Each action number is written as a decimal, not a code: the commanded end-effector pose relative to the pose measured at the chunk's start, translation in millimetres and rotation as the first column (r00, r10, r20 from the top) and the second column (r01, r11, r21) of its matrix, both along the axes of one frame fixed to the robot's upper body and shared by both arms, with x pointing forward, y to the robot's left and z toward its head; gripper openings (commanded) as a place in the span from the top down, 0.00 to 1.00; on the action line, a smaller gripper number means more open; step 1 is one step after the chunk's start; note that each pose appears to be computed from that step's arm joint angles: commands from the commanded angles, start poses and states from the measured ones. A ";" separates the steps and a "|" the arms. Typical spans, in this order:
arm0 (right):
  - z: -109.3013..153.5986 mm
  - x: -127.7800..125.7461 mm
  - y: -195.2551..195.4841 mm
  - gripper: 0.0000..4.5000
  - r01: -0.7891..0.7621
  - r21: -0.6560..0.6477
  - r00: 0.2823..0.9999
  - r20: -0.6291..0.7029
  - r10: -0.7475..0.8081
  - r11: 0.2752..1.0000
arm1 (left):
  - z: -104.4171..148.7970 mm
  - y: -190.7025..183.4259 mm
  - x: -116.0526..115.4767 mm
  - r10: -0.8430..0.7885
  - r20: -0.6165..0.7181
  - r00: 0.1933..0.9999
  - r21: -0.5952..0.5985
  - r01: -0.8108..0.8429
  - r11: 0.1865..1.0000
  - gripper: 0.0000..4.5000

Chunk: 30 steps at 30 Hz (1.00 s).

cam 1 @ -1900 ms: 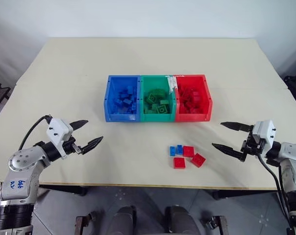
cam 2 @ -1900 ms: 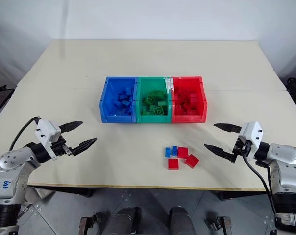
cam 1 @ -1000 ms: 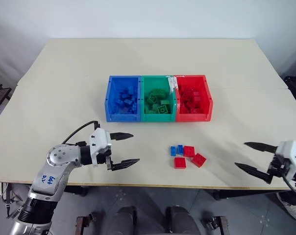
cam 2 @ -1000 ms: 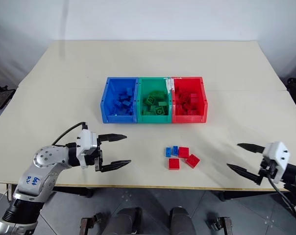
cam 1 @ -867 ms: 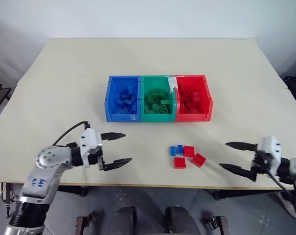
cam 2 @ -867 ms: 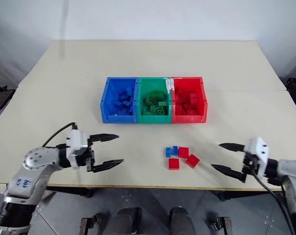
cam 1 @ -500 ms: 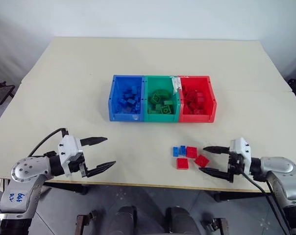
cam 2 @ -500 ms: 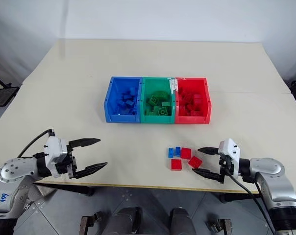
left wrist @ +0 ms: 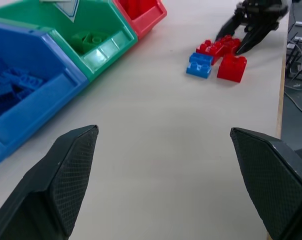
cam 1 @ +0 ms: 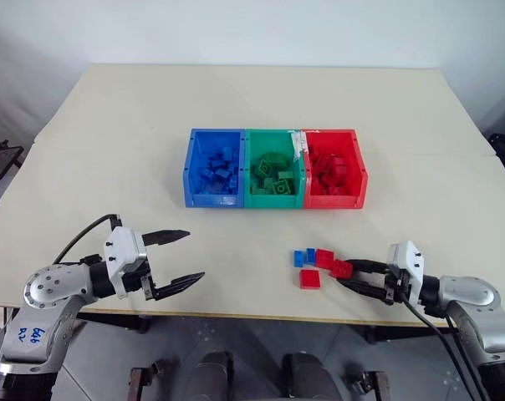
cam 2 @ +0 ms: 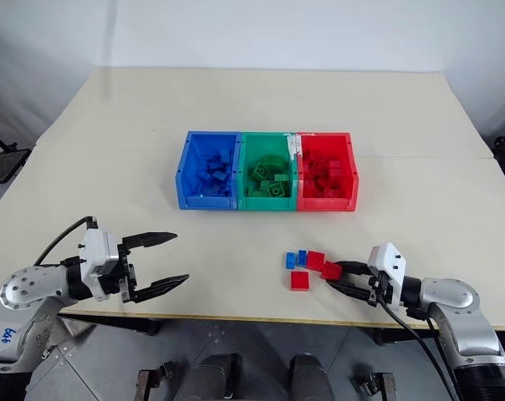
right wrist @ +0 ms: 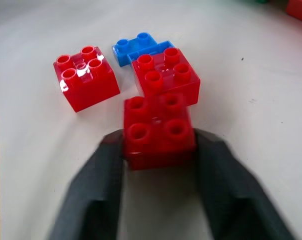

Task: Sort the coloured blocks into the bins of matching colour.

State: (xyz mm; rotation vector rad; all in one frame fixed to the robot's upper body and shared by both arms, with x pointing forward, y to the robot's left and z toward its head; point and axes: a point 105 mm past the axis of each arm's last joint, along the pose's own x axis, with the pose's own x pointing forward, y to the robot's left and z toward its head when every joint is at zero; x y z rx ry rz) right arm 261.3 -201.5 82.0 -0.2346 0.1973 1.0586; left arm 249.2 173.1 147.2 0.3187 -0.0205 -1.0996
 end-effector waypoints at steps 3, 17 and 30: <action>13.3 -1.4 -19.8 0.67 0.056 0.021 0.998 0.008 -0.056 0.998 | 11.5 -9.0 -0.8 -0.014 -0.009 1.000 -0.095 0.013 0.995 0.00; 126.0 110.4 22.6 0.67 0.255 0.310 0.934 0.167 -0.317 0.916 | 33.7 -0.3 22.1 0.170 0.071 0.983 -0.181 -0.155 0.971 0.00; 134.5 123.4 13.3 0.01 0.249 0.237 0.904 0.292 -0.314 0.939 | 28.6 2.5 21.1 0.173 0.072 0.982 -0.152 -0.161 0.975 0.00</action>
